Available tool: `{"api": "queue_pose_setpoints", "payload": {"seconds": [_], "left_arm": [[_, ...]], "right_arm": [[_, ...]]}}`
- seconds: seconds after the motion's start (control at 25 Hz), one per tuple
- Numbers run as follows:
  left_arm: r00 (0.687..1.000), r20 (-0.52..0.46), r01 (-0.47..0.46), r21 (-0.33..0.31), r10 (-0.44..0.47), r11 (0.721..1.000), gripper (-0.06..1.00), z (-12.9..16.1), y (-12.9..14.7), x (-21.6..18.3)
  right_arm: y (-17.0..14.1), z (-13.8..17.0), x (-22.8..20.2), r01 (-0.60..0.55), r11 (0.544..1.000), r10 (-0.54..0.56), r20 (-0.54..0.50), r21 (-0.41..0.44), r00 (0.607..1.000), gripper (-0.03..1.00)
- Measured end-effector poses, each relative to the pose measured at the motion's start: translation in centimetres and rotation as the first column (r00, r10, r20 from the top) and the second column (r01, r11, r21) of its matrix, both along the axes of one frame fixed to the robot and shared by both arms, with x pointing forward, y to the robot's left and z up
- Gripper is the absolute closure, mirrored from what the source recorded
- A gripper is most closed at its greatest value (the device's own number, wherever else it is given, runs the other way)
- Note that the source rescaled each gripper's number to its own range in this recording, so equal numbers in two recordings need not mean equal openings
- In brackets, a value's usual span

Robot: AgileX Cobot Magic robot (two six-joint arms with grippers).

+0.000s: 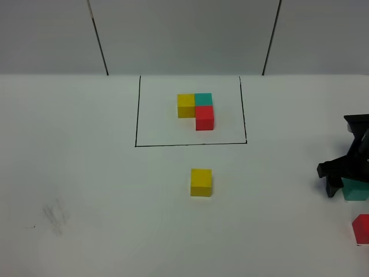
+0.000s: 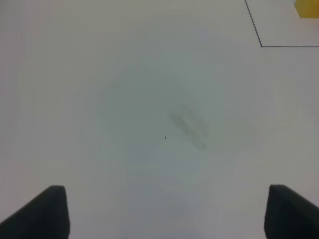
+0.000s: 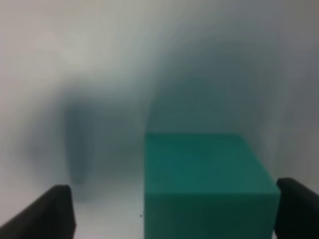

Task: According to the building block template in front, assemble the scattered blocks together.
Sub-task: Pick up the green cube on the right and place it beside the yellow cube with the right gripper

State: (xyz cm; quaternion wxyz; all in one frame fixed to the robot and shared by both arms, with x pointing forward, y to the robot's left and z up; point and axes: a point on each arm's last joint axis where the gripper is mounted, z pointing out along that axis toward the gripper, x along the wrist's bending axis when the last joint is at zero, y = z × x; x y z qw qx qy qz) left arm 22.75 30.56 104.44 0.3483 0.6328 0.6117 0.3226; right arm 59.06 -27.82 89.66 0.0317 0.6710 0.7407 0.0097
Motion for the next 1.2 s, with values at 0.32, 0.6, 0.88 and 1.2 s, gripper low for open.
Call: {"api": "queue_pose_setpoints", "payload": {"seconds": [0.32,0.6,0.88,1.2], "left_arm": [[1.000,0.000,0.000,0.000,0.000,1.000,0.09,0.0,0.0,0.0],[1.000,0.000,0.000,0.000,0.000,1.000,0.09,0.0,0.0,0.0],[1.000,0.000,0.000,0.000,0.000,1.000,0.09,0.0,0.0,0.0],[1.000,0.000,0.000,0.000,0.000,1.000,0.09,0.0,0.0,0.0]], "right_arm": [[0.0,-0.7,0.1,0.002,1.000,-0.002,-0.005,0.003,1.000,0.63],[-0.3,-0.6,0.2,-0.031,0.999,0.031,-0.003,-0.032,1.000,0.75],[-1.0,5.3,-0.6,-0.126,0.984,0.140,0.109,-0.122,0.984,0.75],[3.5,11.3,-3.4,-0.524,0.839,0.543,0.158,-0.149,0.825,0.75]]}}
